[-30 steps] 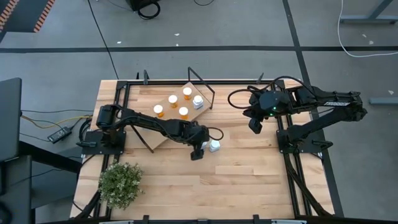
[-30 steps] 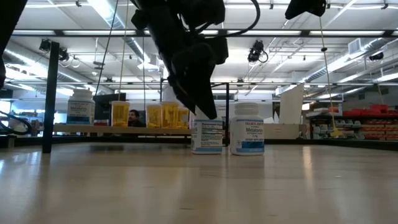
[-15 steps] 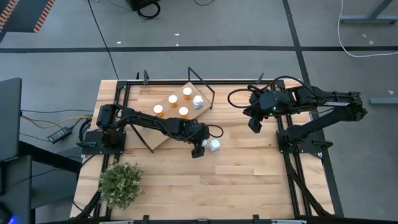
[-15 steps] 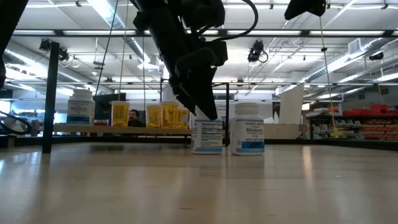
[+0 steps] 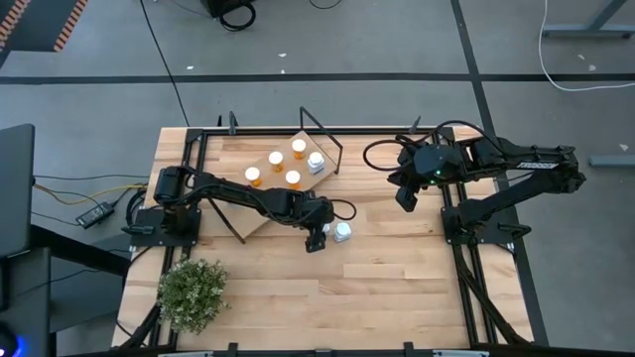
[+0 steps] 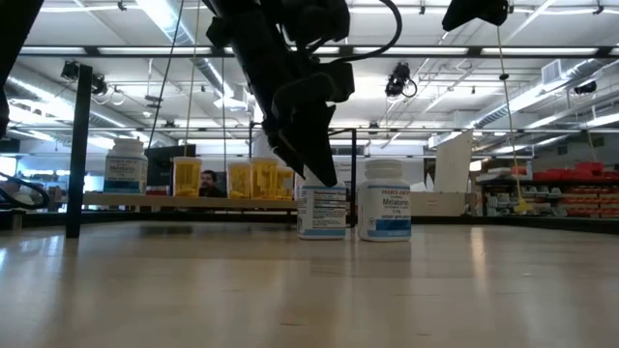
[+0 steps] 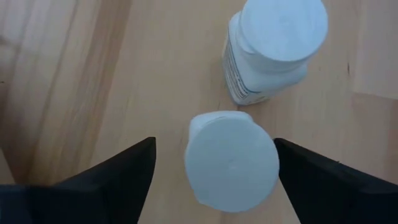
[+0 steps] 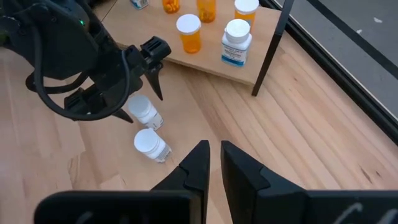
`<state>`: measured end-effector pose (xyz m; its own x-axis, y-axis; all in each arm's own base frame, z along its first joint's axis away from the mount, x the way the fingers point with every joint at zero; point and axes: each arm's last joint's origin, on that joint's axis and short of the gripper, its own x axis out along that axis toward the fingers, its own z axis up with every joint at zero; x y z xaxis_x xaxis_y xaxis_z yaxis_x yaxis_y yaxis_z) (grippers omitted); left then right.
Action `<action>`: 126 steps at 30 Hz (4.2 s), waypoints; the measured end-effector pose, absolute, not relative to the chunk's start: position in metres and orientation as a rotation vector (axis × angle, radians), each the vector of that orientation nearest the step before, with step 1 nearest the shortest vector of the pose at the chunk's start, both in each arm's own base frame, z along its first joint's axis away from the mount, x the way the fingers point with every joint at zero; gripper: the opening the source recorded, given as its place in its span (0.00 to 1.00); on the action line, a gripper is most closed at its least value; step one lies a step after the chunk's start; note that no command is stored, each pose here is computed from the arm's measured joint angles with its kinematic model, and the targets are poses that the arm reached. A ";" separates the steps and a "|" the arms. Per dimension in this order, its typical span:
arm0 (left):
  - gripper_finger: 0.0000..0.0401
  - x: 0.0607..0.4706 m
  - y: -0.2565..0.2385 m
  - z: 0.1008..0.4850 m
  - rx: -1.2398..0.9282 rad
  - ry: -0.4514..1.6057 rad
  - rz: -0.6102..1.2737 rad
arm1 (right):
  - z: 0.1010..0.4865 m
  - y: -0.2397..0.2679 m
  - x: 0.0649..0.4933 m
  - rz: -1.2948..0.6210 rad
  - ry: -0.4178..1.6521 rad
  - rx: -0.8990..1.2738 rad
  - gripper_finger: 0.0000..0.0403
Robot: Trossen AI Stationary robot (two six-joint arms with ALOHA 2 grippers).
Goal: Pick and place medicine bottles onto shelf by color
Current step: Put the white pill bottle on the shelf
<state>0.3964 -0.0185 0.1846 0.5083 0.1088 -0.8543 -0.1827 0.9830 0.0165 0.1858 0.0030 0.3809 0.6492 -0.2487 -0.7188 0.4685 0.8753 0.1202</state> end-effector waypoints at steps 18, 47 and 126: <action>0.52 0.396 -0.019 0.185 -0.147 1.015 0.213 | 0.381 0.003 0.186 -0.415 0.763 0.309 0.12; 0.47 0.377 -0.020 0.207 -0.218 1.074 0.239 | 0.380 0.003 0.185 -0.414 0.780 0.298 0.12; 0.47 0.392 -0.026 0.191 -0.170 1.020 0.217 | 0.379 0.003 0.184 -0.422 0.787 0.310 0.12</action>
<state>0.3923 -0.0261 0.1906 0.5047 0.0999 -0.8575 -0.2582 0.9653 -0.0394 0.1838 0.0029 0.3793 0.6299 -0.2491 -0.7356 0.4752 0.8728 0.1114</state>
